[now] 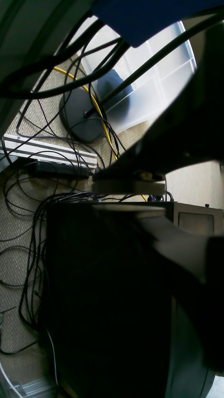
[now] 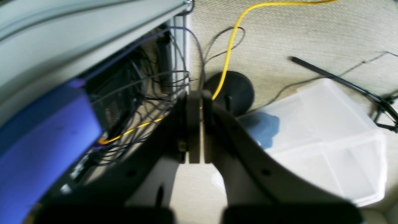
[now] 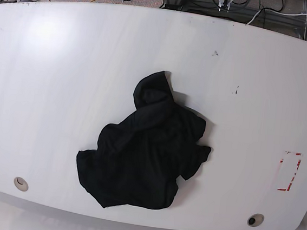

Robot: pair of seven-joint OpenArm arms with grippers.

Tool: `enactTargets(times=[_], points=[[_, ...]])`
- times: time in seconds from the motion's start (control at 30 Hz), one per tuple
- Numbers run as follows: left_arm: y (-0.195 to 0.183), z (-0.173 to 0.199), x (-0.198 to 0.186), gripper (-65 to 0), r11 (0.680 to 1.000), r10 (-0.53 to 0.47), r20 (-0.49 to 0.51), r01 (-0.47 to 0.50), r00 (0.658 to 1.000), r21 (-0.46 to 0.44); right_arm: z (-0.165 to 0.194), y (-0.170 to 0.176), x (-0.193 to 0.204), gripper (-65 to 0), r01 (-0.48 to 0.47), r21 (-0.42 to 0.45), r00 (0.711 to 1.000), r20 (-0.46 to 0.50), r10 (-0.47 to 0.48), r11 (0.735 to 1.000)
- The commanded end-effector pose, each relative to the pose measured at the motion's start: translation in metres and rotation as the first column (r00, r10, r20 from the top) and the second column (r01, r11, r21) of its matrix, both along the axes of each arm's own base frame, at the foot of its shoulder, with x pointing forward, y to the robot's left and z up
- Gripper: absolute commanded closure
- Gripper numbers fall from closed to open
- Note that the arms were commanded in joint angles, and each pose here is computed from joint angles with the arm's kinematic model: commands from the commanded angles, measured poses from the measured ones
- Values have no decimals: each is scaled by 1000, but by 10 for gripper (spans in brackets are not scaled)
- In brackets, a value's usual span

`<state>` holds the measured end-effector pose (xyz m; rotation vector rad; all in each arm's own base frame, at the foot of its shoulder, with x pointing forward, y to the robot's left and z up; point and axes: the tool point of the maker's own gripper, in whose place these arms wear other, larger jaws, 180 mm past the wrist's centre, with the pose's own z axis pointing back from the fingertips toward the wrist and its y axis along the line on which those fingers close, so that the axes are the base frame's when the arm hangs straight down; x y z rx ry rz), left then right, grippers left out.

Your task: Layout the t-shirt on the table in an organized manner, then fold the t-shirt properly

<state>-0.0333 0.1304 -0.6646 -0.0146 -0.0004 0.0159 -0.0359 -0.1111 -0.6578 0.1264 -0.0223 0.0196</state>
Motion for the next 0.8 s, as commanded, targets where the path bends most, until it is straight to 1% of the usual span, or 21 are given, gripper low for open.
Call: enactTargets(times=[0.0,0.4,0.47,0.6,0.77], points=[[-5,0,-6,-36,1000,1,-12,-2,1000,-16,2,-20,-1,-6,-9,-37,1000,16,10,999],[-5,0,-6,-33,1000,-6,-3,6,1000,-20,3,-24,-2,-4,-14,-45,1000,26,16,999],[-5,1,-10,-33,999,6,-7,-6,1000,-32,3,-27,-1,-1,-19,-48,999,27,20,999],[0,1,-9,-27,1000,6,8,-6,1000,-27,5,-32,1,-2,-21,-60,999,42,23,998],[15,2,-15,-21,1000,-1,29,1,1000,2,9,-39,0,-1,-28,-78,997,67,33,997]])
